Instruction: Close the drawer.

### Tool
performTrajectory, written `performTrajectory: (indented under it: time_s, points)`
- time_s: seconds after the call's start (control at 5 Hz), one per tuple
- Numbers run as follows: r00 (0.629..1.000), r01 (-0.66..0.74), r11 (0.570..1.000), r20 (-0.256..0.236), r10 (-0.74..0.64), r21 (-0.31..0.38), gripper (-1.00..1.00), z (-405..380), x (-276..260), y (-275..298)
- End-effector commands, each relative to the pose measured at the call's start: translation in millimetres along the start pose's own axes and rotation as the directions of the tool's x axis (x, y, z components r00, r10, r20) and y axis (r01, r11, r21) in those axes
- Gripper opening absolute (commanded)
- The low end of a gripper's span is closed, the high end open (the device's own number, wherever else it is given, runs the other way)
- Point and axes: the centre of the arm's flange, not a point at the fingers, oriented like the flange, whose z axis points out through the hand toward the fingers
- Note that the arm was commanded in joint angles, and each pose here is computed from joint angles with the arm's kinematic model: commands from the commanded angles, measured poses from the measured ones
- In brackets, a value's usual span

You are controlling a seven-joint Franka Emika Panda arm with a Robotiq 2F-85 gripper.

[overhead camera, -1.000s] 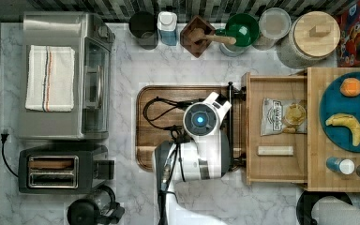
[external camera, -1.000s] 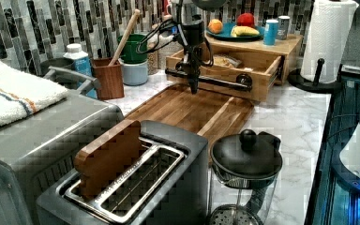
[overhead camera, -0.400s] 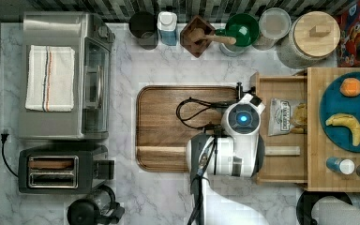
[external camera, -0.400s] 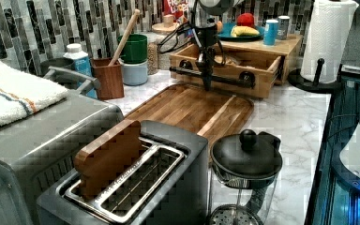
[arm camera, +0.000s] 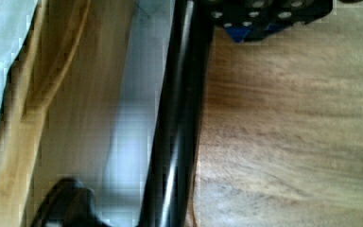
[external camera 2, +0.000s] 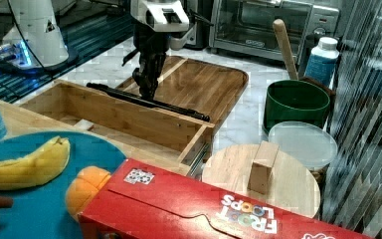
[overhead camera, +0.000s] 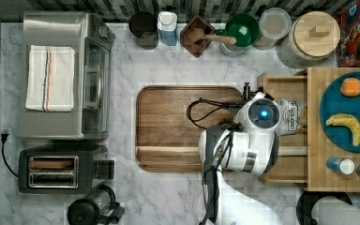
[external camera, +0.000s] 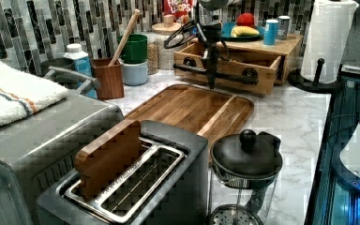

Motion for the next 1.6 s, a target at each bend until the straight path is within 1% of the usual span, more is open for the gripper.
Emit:
performTrajectory:
  time_s: [0.2, 0.4, 0.6, 0.8, 1.2, 1.4, 1.6]
  points:
    - [0.983, -0.055, 0.995, -0.177, 0.040, -0.078, -1.00, -57, 4, 137]
    - [0.975, -0.095, 0.992, -0.207, 0.076, -0.080, -1.00, -51, -1, 158]
    - [0.973, -0.126, 0.983, -0.210, 0.096, -0.135, -1.00, -62, -10, 180]
    - [0.974, -0.138, 0.973, -0.203, 0.099, -0.184, -1.00, -73, -16, 209]
    - [0.978, -0.129, 0.960, -0.194, 0.080, -0.250, -1.00, -78, -19, 259]
    - [0.975, -0.169, 0.948, -0.185, 0.122, -0.269, -1.00, -84, -14, 264]
    - [0.974, -0.190, 0.944, -0.171, 0.147, -0.270, -1.00, -94, -10, 252]
